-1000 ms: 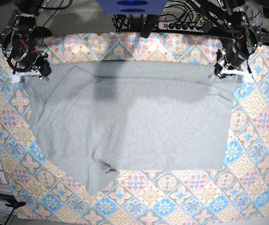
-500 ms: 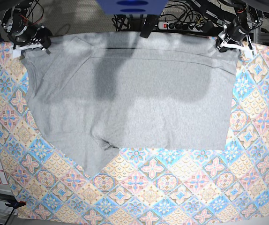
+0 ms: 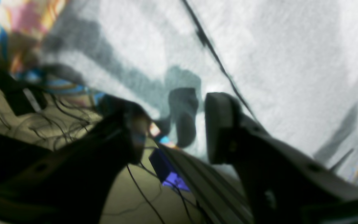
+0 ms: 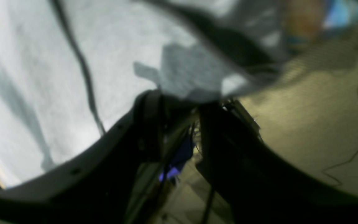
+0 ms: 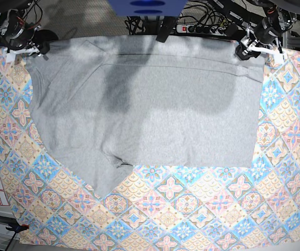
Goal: Fold the T-shirt properly
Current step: 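Pull both grippers back toward the collar end, smoothing the shirt, then move both grippers down the shirt sides and grasp the hem edges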
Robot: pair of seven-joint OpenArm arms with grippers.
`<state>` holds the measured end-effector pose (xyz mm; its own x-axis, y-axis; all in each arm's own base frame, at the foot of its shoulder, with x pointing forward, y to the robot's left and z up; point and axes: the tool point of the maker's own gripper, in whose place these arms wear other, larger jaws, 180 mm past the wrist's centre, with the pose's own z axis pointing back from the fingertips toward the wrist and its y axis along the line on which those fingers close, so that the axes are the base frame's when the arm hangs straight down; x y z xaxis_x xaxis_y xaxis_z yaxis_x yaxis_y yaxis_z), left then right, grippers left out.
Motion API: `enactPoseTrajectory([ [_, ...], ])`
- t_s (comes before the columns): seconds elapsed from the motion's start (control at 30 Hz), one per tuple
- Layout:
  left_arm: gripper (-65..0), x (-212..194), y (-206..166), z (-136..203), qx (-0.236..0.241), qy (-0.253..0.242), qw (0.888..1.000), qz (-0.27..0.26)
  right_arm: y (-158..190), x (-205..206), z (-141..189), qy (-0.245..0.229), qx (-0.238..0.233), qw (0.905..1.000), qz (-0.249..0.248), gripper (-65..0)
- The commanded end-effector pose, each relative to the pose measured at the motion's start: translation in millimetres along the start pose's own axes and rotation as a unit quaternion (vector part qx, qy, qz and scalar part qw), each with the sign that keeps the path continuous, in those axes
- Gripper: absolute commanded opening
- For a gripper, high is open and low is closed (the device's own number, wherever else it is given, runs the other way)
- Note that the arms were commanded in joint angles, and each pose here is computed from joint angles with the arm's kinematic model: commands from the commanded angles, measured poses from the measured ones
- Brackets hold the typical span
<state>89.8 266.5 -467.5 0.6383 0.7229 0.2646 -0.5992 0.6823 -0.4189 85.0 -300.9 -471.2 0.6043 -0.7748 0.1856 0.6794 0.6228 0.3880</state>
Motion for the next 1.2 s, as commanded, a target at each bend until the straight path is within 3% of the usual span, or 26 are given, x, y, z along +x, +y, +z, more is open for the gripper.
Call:
enactPoseTrajectory([
  [0.0,-28.9,0.3,20.3,8.1,0.037,0.004,0.999,0.000,-4.7,5.7,6.8,-0.014,-0.002,0.9999,-0.006,-45.8],
  [0.27,-27.5,11.4,30.5,17.0,0.047,-0.019,0.999,0.018,-23.6,20.2,21.5,-0.054,-0.014,0.9973,-0.047,-46.1],
  [0.5,-27.5,27.3,13.6,10.4,0.028,-0.037,0.999,0.015,-28.7,37.0,30.9,-0.085,-0.015,0.9943,-0.062,-46.0],
  [0.77,-27.5,90.1,-39.5,23.8,-0.016,-0.115,0.992,-0.045,38.9,95.9,40.9,-0.159,0.049,0.9860,-0.015,-45.9],
  [1.03,-27.5,158.4,-93.6,26.5,-0.066,-0.184,0.978,-0.074,128.0,109.2,17.5,-0.111,0.124,0.9838,0.067,-45.9],
  [1.17,-27.5,191.1,-116.7,16.8,-0.051,-0.199,0.971,-0.120,174.2,113.8,9.3,-0.103,0.159,0.9761,0.107,-45.9],
])
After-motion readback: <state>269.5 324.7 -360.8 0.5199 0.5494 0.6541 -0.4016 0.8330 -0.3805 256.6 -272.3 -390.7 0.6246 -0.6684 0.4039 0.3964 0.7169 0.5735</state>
